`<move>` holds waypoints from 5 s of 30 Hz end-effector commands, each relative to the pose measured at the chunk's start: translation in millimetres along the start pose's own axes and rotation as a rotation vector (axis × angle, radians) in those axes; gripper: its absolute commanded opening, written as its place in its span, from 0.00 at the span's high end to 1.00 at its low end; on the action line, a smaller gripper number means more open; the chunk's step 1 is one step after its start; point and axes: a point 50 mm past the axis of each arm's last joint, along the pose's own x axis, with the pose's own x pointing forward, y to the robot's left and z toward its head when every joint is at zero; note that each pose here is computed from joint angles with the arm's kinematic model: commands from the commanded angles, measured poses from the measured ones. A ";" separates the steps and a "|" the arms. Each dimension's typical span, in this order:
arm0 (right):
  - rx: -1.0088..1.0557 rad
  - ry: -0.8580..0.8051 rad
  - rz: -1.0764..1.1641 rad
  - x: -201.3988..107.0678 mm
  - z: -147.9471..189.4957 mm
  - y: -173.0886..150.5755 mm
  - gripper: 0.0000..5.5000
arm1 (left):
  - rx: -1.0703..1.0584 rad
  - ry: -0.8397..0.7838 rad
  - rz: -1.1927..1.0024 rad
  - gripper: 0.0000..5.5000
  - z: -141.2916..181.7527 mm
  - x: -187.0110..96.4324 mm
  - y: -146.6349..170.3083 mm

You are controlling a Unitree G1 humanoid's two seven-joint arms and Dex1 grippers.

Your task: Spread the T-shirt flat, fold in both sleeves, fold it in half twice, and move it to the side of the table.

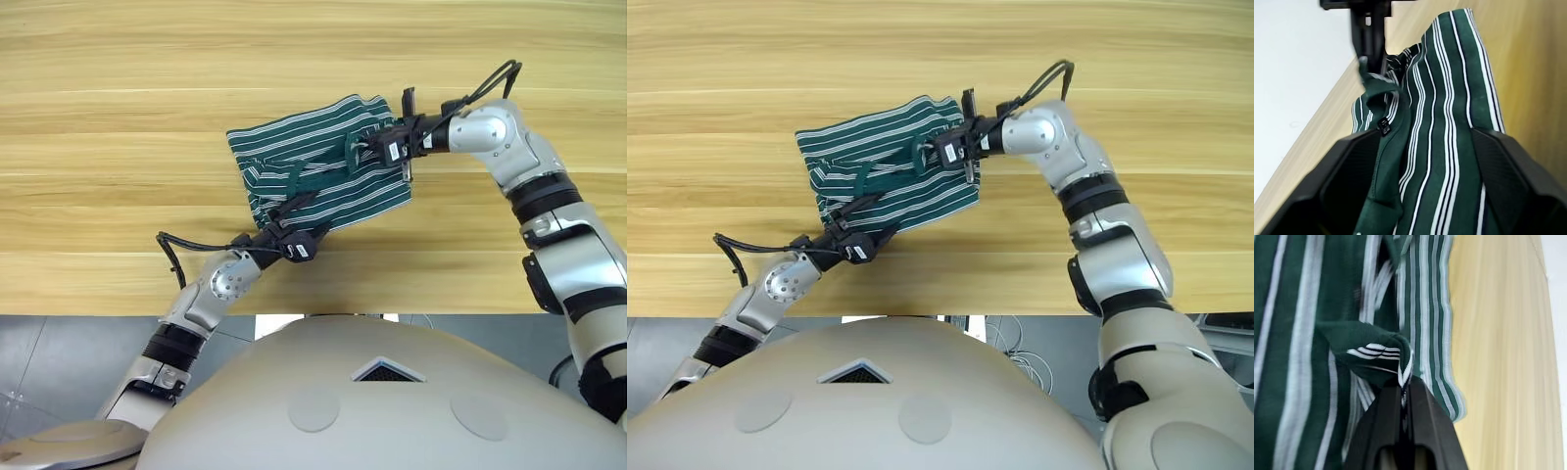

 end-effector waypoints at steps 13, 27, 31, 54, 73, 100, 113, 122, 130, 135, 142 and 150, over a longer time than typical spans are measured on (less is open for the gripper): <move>0.254 0.183 -0.083 15.4 -23.6 -42.9 0.99 | -0.069 0.017 -0.062 0.39 -11.3 0.8 -13.4; 0.358 0.103 -0.205 13.0 -22.1 -51.7 0.67 | -0.094 0.010 -0.077 0.39 -11.2 2.1 -20.9; 0.360 0.075 -0.317 3.4 -21.8 -63.6 0.53 | -0.097 0.003 -0.062 0.39 -10.1 3.9 -19.6; 0.725 -0.228 -0.119 15.2 -8.9 82.2 0.50 | -0.233 -0.107 0.305 0.39 12.2 2.3 40.5; 0.770 -0.161 0.019 23.2 -14.1 111.1 0.50 | -0.102 0.135 0.192 0.39 -24.1 24.8 39.0; 0.657 -0.150 0.074 19.9 -13.6 121.3 0.50 | -0.186 0.275 0.375 0.39 -84.1 5.8 120.1; 0.650 -0.269 -0.253 -14.8 -23.9 60.3 0.50 | -0.286 0.275 0.324 0.39 -89.0 20.5 71.1; 0.736 -0.175 -0.199 -3.4 -16.8 79.9 0.50 | -0.268 0.272 0.498 0.39 -47.1 -11.7 44.0; 0.944 -0.166 -0.341 17.6 -11.0 78.9 0.50 | -0.335 0.204 0.684 0.39 14.2 -51.5 47.7; 1.091 -0.172 -0.445 25.8 -12.8 69.4 0.50 | -0.345 0.149 0.763 0.39 15.1 -54.2 66.4; 1.210 0.017 -0.322 65.4 -23.2 85.5 0.50 | -0.360 0.116 0.836 0.39 13.1 -52.7 75.4; 0.918 -0.095 -0.075 114.1 23.1 51.2 0.50 | -0.401 0.064 0.899 0.39 0.7 -49.9 90.2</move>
